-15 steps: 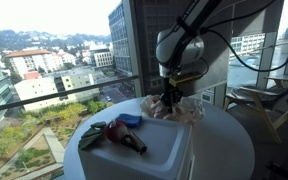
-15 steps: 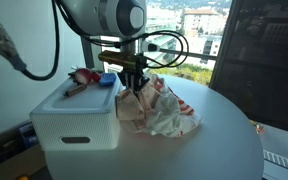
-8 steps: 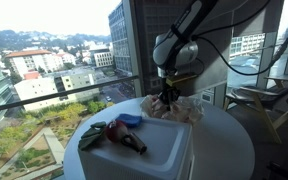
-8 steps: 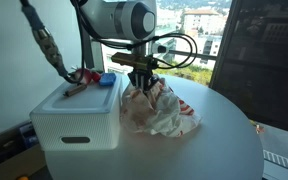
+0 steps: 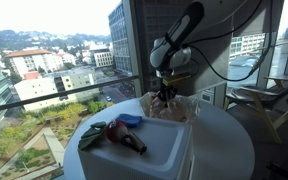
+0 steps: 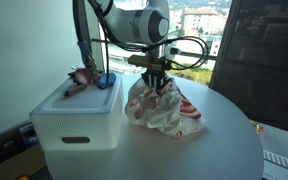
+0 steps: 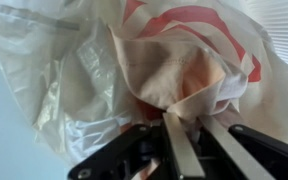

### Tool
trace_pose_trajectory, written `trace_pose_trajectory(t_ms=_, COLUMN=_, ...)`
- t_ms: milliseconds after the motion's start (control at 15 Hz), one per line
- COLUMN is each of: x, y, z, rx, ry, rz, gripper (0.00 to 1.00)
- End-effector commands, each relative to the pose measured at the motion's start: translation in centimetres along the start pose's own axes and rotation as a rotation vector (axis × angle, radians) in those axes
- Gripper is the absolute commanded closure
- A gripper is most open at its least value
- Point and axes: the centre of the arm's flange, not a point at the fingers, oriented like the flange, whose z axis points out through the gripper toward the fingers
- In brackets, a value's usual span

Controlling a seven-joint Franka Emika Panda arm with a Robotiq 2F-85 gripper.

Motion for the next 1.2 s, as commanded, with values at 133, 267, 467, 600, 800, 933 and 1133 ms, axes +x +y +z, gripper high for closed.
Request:
trace_pose_trajectory(t_ms=133, x=4.1, y=2.5, z=3.5, rx=-0.015, ry=-0.007, rz=0.058, gripper=0.87)
trace_pose_trajectory(t_ms=267, x=4.4, y=3.4, z=4.9, rx=-0.002, ry=-0.030, rz=0.084, gripper=0.87)
trace_pose_trajectory(t_ms=467, x=4.5, y=3.8, z=5.7, rx=0.006, ry=-0.043, rz=0.091, gripper=0.86)
trace_pose_trajectory(t_ms=600, x=4.2, y=3.7, z=5.7, rx=0.008, ry=-0.060, rz=0.095, gripper=0.59)
trace_pose_trajectory(t_ms=800, x=2.6, y=2.3, z=3.9, rx=-0.009, ry=-0.104, rz=0.073, gripper=0.44)
trace_pose_trajectory(t_ms=933, x=1.4, y=1.0, z=2.1, rx=-0.009, ry=-0.089, rz=0.053, gripper=0.29)
trace_pose_trajectory(t_ms=1133, x=-0.1, y=-1.4, z=-0.8, rx=0.008, ry=-0.044, rz=0.006, gripper=0.07)
